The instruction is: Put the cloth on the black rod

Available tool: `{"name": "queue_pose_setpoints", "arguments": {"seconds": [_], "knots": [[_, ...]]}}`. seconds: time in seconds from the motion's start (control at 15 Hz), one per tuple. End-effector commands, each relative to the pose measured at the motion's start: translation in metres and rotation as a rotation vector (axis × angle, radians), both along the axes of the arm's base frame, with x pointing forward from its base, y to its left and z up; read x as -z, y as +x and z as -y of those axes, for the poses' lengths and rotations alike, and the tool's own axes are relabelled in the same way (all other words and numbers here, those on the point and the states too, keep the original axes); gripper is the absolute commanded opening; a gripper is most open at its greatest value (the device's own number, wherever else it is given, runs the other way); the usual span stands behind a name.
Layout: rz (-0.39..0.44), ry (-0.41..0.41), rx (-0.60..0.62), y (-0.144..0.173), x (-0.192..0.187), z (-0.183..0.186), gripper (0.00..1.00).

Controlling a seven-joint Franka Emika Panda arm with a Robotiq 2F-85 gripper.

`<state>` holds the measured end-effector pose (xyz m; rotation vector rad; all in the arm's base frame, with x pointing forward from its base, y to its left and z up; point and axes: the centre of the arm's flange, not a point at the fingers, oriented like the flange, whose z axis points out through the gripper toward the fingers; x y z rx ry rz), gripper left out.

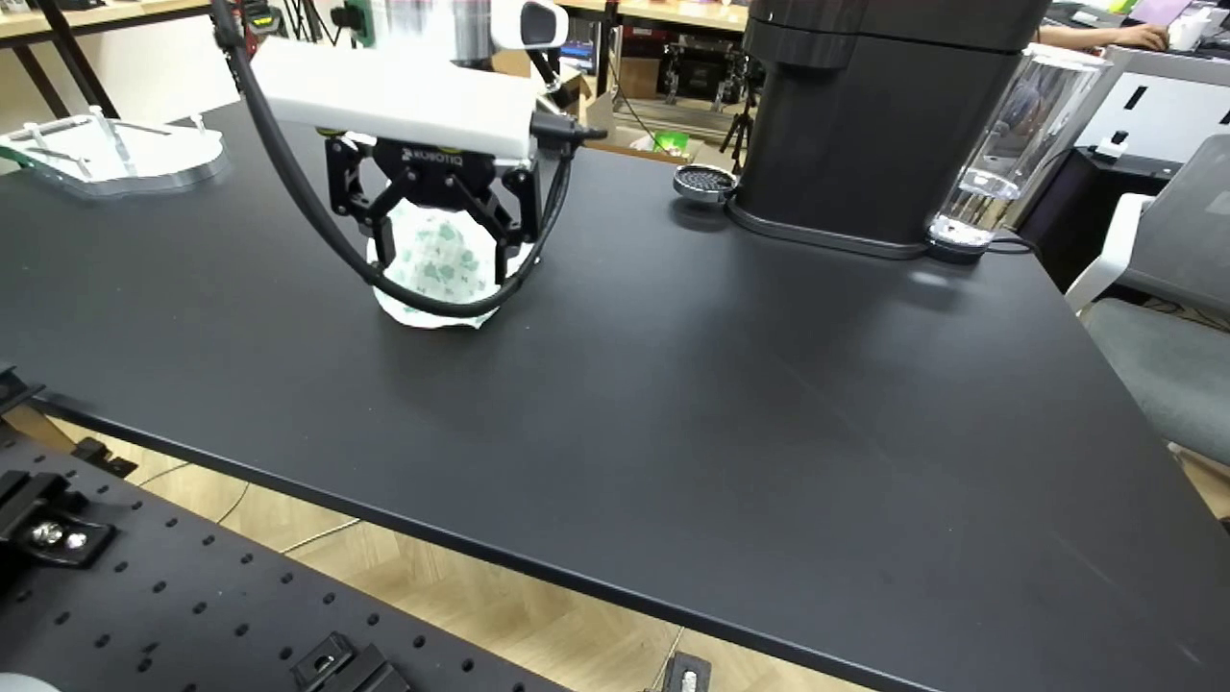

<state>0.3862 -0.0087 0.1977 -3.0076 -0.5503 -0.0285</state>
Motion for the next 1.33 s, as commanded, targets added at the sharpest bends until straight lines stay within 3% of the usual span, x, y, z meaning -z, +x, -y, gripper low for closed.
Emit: {"name": "queue_pose_setpoints", "arguments": {"seconds": [0.0,0.2,0.27,0.33,1.27], "knots": [[-0.016,0.052,-0.102,0.006,0.021,-0.012,1.0],[-0.03,0.044,-0.216,0.008,0.032,-0.02,1.0],[-0.063,0.027,-0.212,0.011,0.033,-0.019,1.0],[-0.039,0.038,-0.193,0.0,0.026,-0.025,1.0],[-0.034,0.006,-0.214,0.009,0.034,-0.026,1.0]]}}
